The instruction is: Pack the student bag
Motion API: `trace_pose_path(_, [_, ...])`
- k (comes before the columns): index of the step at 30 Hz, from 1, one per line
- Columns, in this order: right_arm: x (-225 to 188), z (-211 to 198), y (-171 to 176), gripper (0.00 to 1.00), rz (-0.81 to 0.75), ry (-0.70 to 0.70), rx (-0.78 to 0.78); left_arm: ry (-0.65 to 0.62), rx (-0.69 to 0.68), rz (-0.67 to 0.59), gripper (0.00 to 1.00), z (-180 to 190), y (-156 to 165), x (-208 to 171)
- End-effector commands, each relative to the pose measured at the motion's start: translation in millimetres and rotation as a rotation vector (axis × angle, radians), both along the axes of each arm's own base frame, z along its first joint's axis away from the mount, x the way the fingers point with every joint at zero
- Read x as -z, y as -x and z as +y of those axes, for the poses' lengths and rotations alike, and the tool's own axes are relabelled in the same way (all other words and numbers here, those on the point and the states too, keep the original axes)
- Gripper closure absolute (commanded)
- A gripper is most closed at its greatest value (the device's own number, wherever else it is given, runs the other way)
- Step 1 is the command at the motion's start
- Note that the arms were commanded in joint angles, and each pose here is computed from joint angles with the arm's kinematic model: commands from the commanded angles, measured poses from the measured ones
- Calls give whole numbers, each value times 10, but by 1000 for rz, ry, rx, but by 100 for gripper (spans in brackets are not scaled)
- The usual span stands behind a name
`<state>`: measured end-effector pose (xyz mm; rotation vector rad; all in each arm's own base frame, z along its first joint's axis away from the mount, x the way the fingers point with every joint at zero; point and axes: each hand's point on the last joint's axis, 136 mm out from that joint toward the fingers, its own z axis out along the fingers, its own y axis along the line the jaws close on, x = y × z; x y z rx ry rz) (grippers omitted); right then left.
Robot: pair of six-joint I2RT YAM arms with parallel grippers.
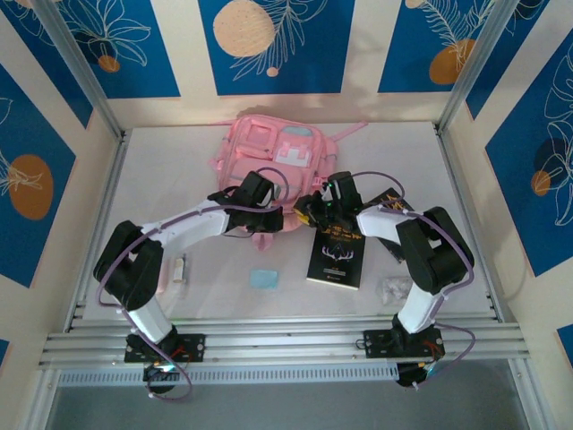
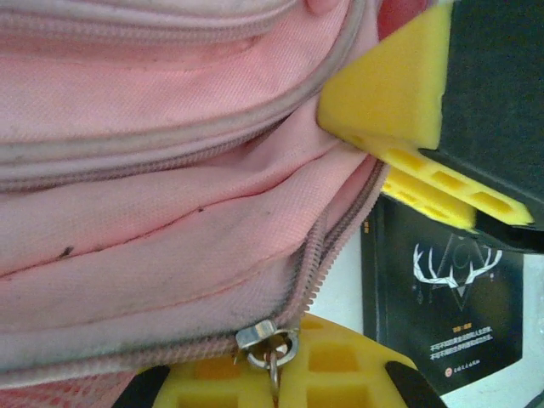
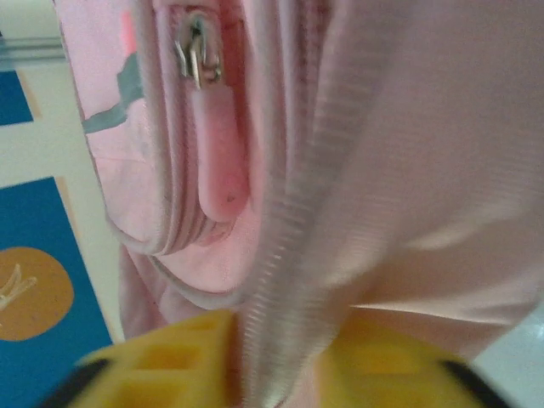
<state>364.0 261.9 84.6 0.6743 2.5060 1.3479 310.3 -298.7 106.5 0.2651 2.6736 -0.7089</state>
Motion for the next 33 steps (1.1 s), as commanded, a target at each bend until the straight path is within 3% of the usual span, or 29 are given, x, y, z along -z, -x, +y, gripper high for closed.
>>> trace_pose_path(1, [59,-201,-175,100,-42,52,97,-20,11,-52,100,30,8,-141])
trace_pose_path(9, [71,-535,-167,100,-85,122,128,-235,-7,38,100,730,110,163])
trace_pose_path(19, [-45,-846,-436,100,-195,239,77,-332,-63,55,100,1394,60,114])
trace_pose_path(24, [-113,-1075,-783,100,-229,288,115,-212,-23,86,100,1114,181,143])
trace_pose_path(30, [-289,-1023,-1100,100,-258,250,103,-71,18,87,100,501,282,173])
trace_pose_path(31, [-320,-1002,-1105,98,-261,243,97,-52,16,80,100,426,255,167])
trace_pose_path(33, [-369,-977,-1056,78,-256,235,89,-8,7,57,100,279,140,127])
